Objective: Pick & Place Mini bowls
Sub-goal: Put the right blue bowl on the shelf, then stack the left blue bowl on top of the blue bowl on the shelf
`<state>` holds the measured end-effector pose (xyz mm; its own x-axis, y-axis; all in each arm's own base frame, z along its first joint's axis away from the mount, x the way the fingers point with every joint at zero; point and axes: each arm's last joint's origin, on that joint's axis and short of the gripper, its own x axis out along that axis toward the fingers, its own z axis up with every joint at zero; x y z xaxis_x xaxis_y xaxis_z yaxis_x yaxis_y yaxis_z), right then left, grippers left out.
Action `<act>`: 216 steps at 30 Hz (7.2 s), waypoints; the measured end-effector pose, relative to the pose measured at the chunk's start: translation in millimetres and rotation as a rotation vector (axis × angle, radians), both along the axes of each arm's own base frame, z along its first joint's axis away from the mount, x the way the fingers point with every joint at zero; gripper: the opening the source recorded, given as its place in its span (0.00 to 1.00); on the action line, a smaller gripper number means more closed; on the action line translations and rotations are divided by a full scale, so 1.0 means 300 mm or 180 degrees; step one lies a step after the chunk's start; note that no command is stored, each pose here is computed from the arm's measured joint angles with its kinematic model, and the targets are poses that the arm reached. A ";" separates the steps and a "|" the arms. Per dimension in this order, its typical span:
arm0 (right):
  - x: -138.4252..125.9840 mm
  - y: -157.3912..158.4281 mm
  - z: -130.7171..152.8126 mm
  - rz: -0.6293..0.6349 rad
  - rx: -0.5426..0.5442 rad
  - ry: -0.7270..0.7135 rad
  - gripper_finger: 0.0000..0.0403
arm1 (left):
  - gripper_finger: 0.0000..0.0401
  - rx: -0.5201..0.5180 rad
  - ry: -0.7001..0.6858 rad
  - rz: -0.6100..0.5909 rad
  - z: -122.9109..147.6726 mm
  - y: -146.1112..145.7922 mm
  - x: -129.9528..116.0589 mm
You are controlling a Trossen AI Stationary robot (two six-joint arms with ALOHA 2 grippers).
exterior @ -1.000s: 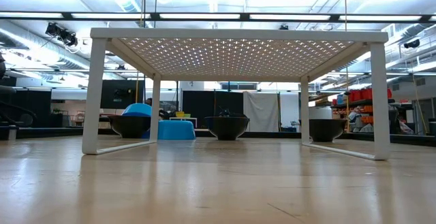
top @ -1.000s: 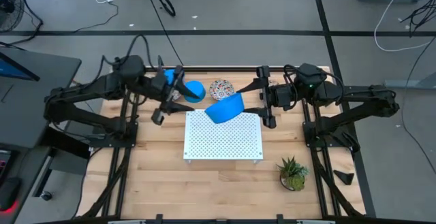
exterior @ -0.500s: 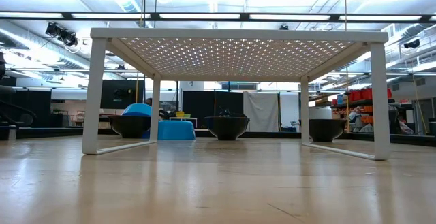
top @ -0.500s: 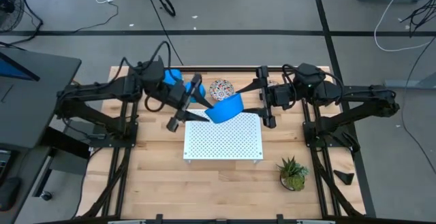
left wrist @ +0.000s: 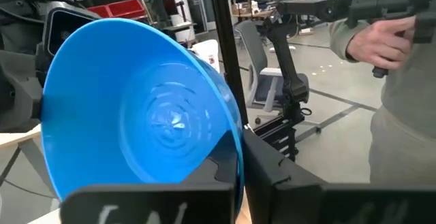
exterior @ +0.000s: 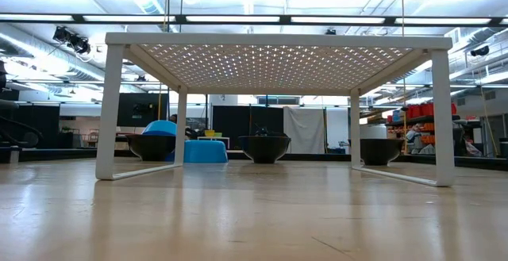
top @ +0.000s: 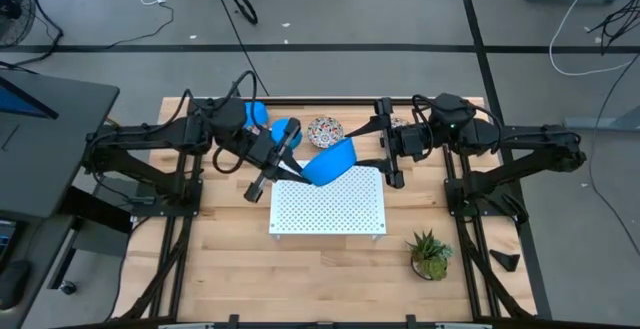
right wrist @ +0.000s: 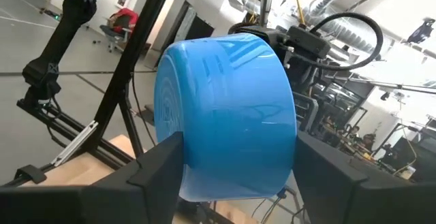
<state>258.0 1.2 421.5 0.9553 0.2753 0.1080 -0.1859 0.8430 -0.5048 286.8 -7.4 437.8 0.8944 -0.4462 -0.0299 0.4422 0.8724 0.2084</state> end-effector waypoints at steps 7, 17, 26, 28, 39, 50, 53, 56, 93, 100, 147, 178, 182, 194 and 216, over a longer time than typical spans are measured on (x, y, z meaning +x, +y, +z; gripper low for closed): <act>-0.005 -0.003 0.004 -0.0059 0.0133 0.0017 0.69 | 0.02 -0.0012 -0.0002 0.0145 0.002 0.004 0.000; -0.137 -0.008 0.091 -0.0269 0.0792 -0.0222 0.80 | 0.01 0.0001 -0.0005 0.0656 0.021 0.018 -0.036; -0.205 -0.018 0.106 -0.0543 0.1446 -0.0126 0.80 | 0.01 0.0089 0.0306 0.1179 -0.009 -0.003 -0.038; -0.205 -0.019 0.097 -0.0591 0.1467 -0.0025 0.80 | 0.01 0.0120 0.0443 0.1279 -0.024 -0.015 -0.039; -0.207 -0.030 0.081 -0.0795 0.1501 0.0100 0.80 | 0.01 0.0037 0.1501 0.1839 -0.047 -0.078 -0.025; -0.221 -0.052 0.077 -0.0908 0.1667 0.0162 0.80 | 0.01 0.0081 0.2833 0.2152 -0.043 -0.126 0.104; -0.232 -0.051 0.082 -0.0907 0.1633 0.0138 0.80 | 0.01 0.0000 0.3103 0.2228 -0.056 -0.133 0.136; -0.246 -0.050 0.086 -0.0904 0.1623 0.0124 0.80 | 0.01 -0.0056 0.3350 0.2260 -0.076 -0.140 0.164; -0.278 -0.047 0.074 -0.0968 0.1381 0.0288 0.80 | 0.01 0.0166 0.4145 0.2860 -0.391 -0.289 0.367; -0.278 -0.047 0.068 -0.0981 0.1376 0.0342 0.80 | 0.01 0.0099 0.4210 0.2865 -0.439 -0.308 0.398; -0.278 -0.047 0.067 -0.0985 0.1362 0.0351 0.80 | 0.44 0.0189 0.3626 0.2713 -0.206 -0.244 0.311; -0.166 -0.056 0.011 -0.1053 0.1256 0.0638 0.80 | 0.45 0.1327 0.3837 0.3598 -0.288 0.028 -0.163; -0.141 -0.057 -0.003 -0.1065 0.1249 0.0696 0.80 | 0.49 0.1429 0.3898 0.3577 -0.338 0.057 -0.196; -0.131 -0.058 -0.002 -0.1067 0.1087 0.0641 0.80 | 0.71 0.1757 0.4016 0.3385 -0.466 0.151 -0.200; -0.118 -0.059 0.019 -0.1032 0.1000 0.0387 0.80 | 0.73 0.1940 0.3812 0.3702 -0.652 0.378 -0.201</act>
